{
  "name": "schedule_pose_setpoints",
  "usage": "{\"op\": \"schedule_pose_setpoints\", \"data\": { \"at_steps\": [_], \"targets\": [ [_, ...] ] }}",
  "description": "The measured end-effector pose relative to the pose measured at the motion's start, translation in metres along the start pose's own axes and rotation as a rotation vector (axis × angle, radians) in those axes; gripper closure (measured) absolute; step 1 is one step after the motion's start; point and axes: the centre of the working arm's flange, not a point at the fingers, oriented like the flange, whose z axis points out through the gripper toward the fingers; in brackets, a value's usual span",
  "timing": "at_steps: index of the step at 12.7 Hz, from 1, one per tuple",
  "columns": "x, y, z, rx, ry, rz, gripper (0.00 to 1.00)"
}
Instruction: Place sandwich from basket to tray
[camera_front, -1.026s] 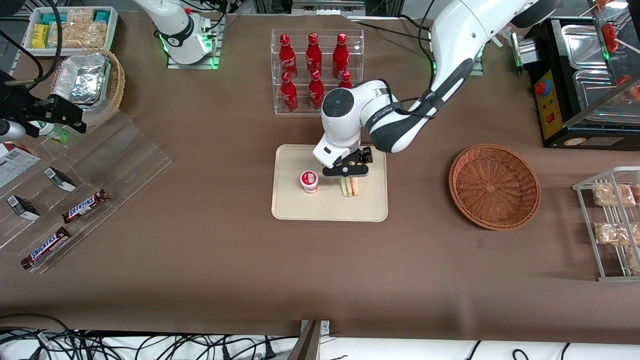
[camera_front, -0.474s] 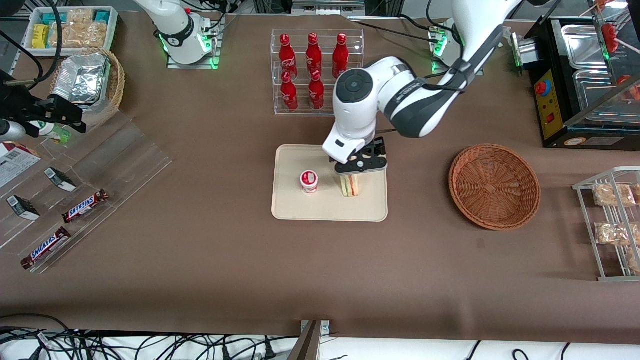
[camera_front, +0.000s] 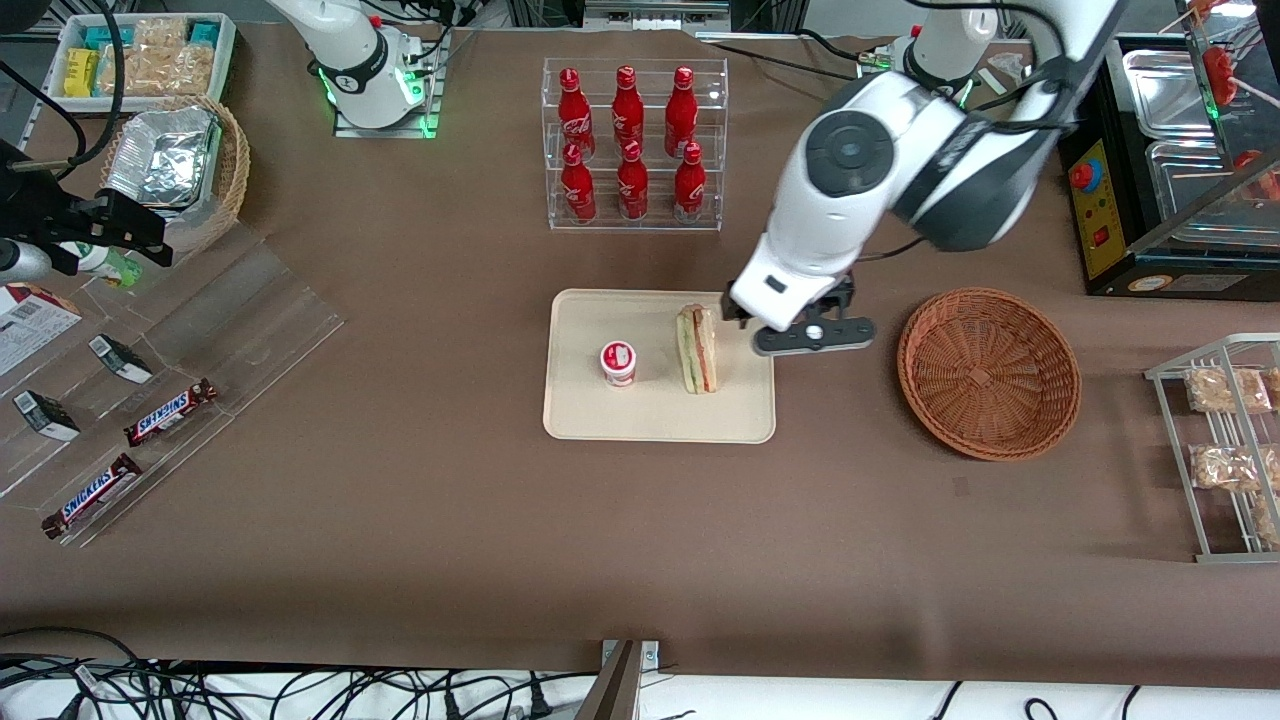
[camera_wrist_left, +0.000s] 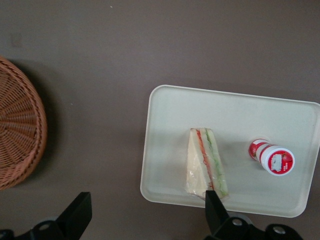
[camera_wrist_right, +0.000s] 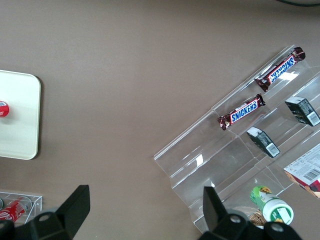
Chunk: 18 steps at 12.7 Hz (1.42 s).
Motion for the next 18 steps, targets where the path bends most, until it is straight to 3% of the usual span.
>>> {"op": "schedule_pose_setpoints", "data": {
  "at_steps": [4, 14, 18],
  "targets": [
    [0.029, -0.068, -0.046, 0.033, -0.039, 0.016, 0.0],
    [0.077, -0.184, -0.047, 0.033, -0.076, 0.014, 0.0],
    [0.096, -0.25, -0.043, 0.025, -0.087, 0.088, 0.0]
  ]
}}
